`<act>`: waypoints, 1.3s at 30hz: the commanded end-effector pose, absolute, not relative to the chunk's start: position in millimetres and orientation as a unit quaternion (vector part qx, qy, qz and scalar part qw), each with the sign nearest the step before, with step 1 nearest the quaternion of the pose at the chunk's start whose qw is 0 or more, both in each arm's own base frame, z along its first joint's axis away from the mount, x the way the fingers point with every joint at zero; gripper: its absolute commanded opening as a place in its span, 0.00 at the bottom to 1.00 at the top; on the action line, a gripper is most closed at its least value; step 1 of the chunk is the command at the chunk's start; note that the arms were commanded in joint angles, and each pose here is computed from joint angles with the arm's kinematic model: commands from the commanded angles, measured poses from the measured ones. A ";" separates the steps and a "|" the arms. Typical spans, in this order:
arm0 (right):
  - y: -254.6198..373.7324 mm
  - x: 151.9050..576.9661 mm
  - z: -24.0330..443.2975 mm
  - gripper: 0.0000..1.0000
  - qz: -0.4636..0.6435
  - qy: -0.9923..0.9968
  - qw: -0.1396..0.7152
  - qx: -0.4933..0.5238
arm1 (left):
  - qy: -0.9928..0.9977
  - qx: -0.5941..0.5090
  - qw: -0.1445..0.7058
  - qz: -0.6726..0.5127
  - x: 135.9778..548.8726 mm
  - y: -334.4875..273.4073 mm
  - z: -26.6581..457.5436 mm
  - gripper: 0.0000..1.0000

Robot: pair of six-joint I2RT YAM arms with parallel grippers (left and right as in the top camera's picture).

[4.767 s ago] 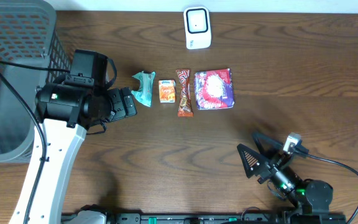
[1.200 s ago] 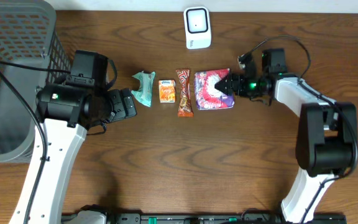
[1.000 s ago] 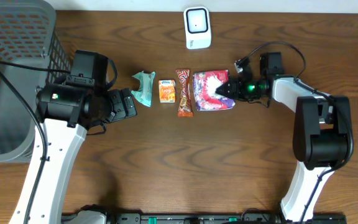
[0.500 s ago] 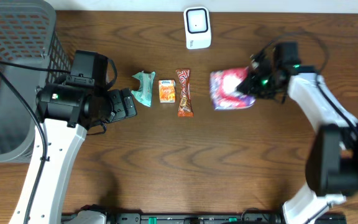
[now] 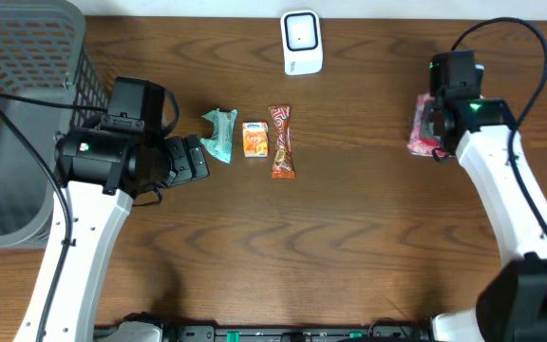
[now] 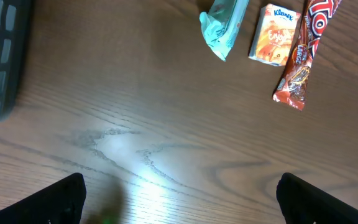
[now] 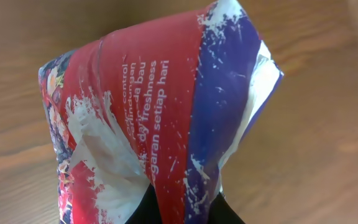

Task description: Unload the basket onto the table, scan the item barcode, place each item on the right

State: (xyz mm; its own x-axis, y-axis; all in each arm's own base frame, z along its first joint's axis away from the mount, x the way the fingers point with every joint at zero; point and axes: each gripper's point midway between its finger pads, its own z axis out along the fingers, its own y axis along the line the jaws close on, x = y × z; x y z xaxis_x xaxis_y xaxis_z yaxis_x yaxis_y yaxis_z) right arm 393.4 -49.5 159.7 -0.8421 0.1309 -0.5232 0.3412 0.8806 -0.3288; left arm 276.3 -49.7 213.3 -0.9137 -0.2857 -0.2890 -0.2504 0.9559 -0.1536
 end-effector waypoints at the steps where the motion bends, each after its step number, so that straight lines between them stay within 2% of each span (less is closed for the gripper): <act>1: -61.3 392.7 143.3 0.01 -0.275 0.924 0.231 0.133 | 0.977 -0.136 0.155 -0.047 276.5 -45.8 211.6 0.98; 4: -46.1 396.1 118.8 0.02 -0.280 0.932 0.206 0.104 | 0.977 -0.136 0.155 -0.047 276.5 -45.8 211.6 0.98; 7: -24.9 401.1 95.0 0.09 -0.283 0.938 0.189 0.066 | 0.977 -0.136 0.155 -0.047 276.6 -45.8 211.7 0.98; 10: 0.8 405.3 74.5 0.25 -0.283 0.941 0.181 0.027 | 0.977 -0.136 0.155 -0.047 276.6 -45.8 211.7 0.98; 12: 21.2 406.3 66.7 0.31 -0.278 0.943 0.184 0.003 | 0.977 -0.136 0.155 -0.047 276.6 -45.8 211.7 0.98; 14: 45.2 408.7 65.3 0.51 -0.262 0.944 0.198 -0.017 | 0.977 -0.136 0.155 -0.047 276.6 -45.8 211.7 0.98; 15: 66.2 411.6 67.8 0.66 -0.247 0.945 0.214 -0.033 | 0.977 -0.136 0.155 -0.047 276.6 -45.8 211.7 0.98; 22: 164.5 426.0 101.7 0.77 -0.135 0.948 0.272 -0.092 | 0.977 -0.136 0.155 -0.047 276.5 -45.8 211.6 0.98; 26: 187.5 438.2 141.0 0.81 -0.102 0.944 0.299 -0.095 | 0.977 -0.136 0.155 -0.047 276.6 -45.8 211.7 0.98; 33: 155.6 445.1 188.3 0.87 -0.113 0.949 0.287 -0.066 | 0.977 -0.136 0.155 -0.047 276.5 -45.8 211.6 0.98; 36: 117.7 438.6 177.6 0.89 -0.095 0.968 0.230 -0.036 | 0.977 -0.136 0.155 -0.047 276.5 -45.8 211.6 0.98; 39: 97.2 435.5 161.7 0.98 -0.024 0.983 0.180 -0.029 | 0.977 -0.136 0.155 -0.047 276.6 -45.8 211.7 0.98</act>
State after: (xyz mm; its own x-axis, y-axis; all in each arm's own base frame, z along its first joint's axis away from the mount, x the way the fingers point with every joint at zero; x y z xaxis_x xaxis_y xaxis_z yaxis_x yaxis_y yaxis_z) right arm 433.5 116.5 173.2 -0.8984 -0.1376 -0.4171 -0.0452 0.9736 -0.2238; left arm 276.3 -49.7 213.2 -0.9138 -0.2857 -0.2887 -0.2504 0.9559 -0.1534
